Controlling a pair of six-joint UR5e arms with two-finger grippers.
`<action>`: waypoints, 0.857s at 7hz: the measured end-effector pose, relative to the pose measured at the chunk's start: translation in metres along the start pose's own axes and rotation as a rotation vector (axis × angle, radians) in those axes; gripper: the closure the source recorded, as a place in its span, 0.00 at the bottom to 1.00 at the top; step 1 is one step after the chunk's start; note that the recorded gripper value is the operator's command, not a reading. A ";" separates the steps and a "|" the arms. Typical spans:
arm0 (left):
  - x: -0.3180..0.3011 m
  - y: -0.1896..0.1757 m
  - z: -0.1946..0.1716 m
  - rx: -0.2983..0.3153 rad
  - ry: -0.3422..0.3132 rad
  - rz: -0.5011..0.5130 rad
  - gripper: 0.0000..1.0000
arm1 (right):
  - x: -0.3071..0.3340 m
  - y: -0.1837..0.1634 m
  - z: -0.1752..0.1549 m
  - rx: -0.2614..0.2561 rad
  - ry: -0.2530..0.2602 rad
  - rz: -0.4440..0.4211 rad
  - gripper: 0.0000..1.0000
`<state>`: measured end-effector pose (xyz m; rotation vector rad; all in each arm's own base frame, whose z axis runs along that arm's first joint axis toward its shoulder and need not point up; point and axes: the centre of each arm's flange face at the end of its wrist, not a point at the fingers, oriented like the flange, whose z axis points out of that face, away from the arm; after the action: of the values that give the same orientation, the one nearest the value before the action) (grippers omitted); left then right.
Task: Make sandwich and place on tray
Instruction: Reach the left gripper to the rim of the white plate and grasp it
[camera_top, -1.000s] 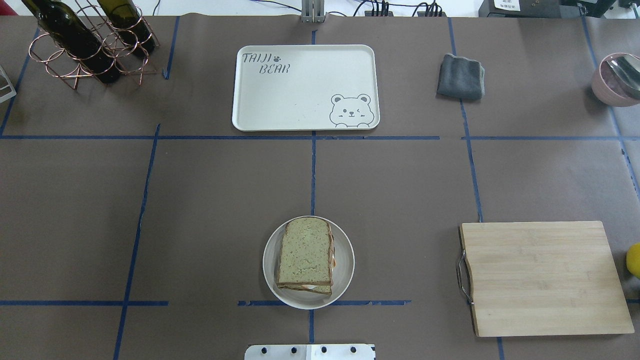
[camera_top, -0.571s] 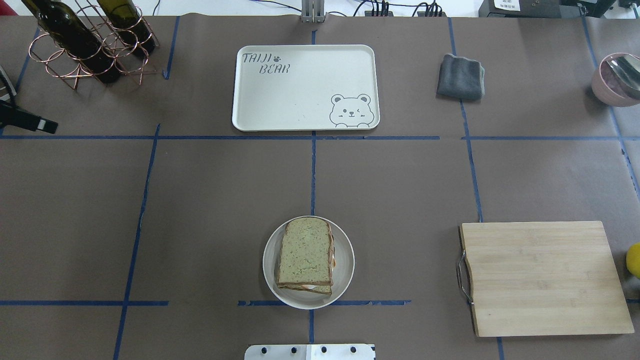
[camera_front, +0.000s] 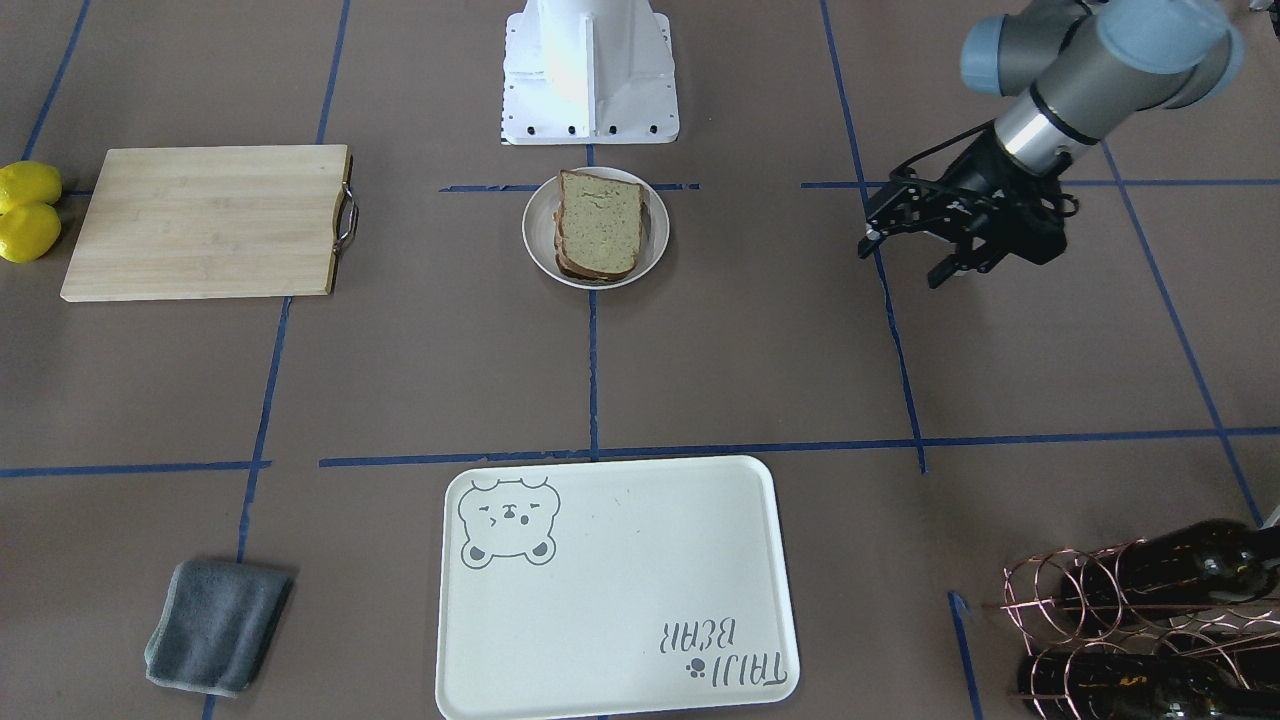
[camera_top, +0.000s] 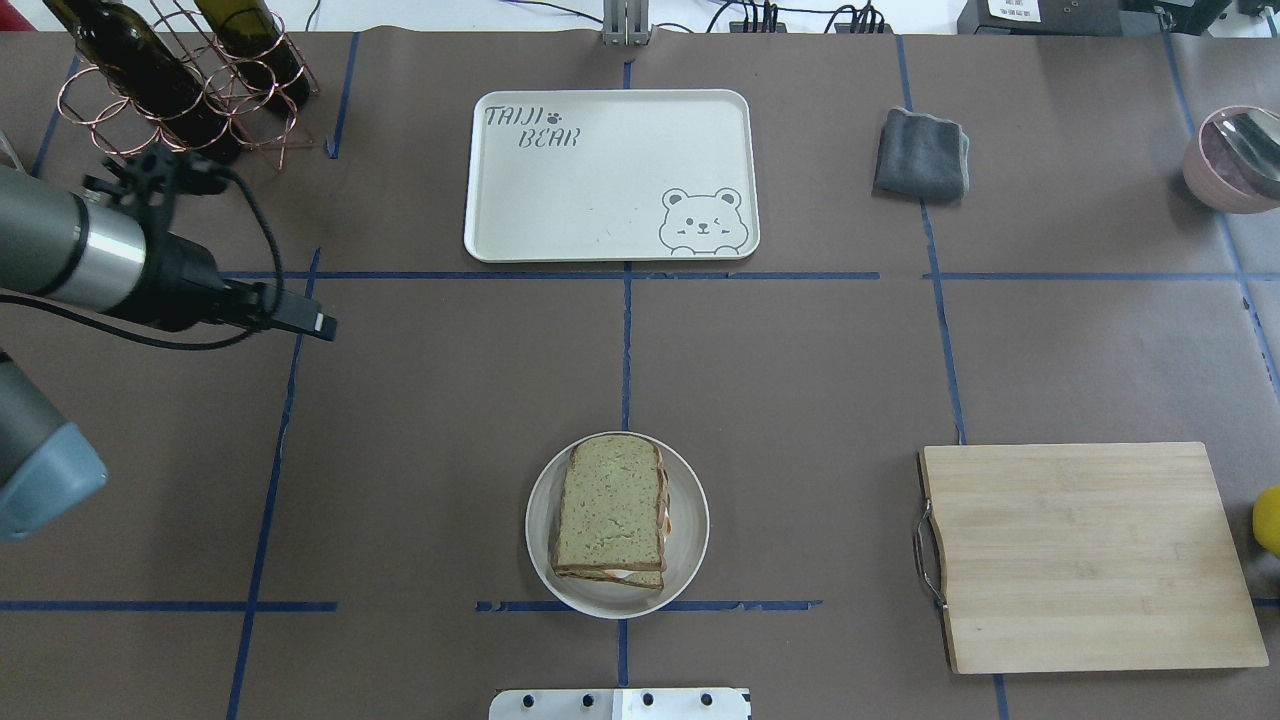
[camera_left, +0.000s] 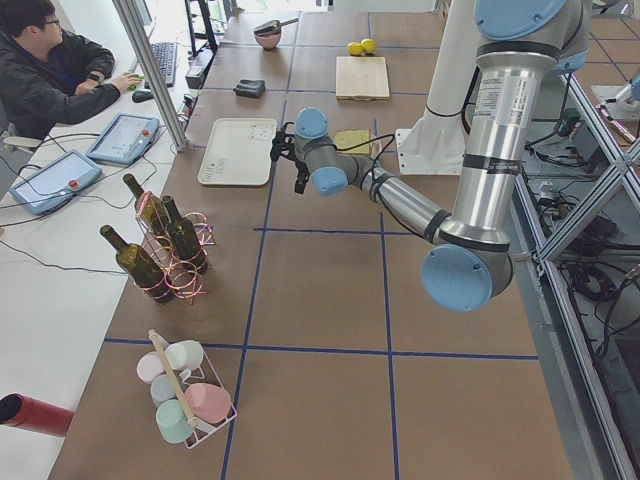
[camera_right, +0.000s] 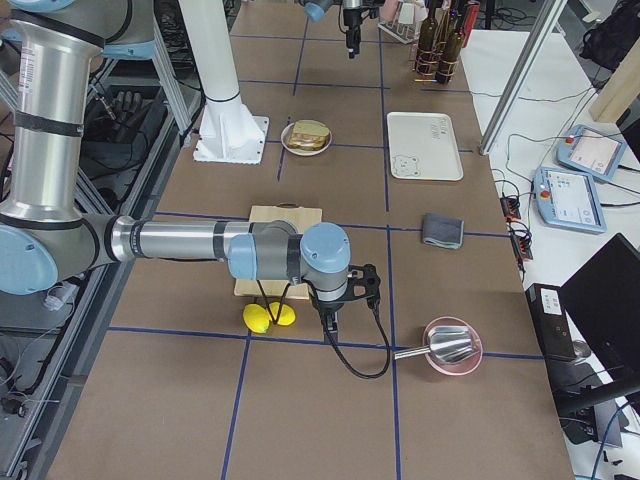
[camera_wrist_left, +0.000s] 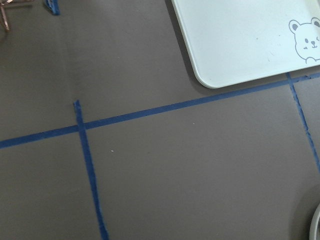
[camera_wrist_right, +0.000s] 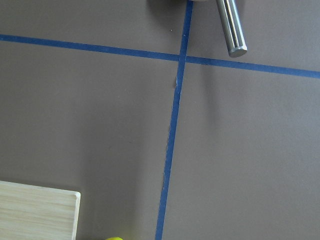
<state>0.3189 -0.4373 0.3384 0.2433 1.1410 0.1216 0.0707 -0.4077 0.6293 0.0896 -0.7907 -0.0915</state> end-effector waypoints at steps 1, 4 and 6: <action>0.034 0.014 0.030 -0.005 0.007 -0.030 0.17 | 0.000 0.000 0.000 0.000 0.000 0.001 0.00; 0.120 0.058 0.107 -0.027 0.025 -0.135 0.21 | 0.001 0.001 0.001 -0.002 -0.002 0.004 0.00; 0.152 0.094 0.145 -0.047 0.018 -0.168 0.30 | 0.001 0.001 0.001 -0.002 -0.002 0.004 0.00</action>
<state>0.5165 -0.3322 0.2846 0.1042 1.1698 0.0020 0.0706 -0.4069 0.6309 0.0857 -0.7925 -0.0891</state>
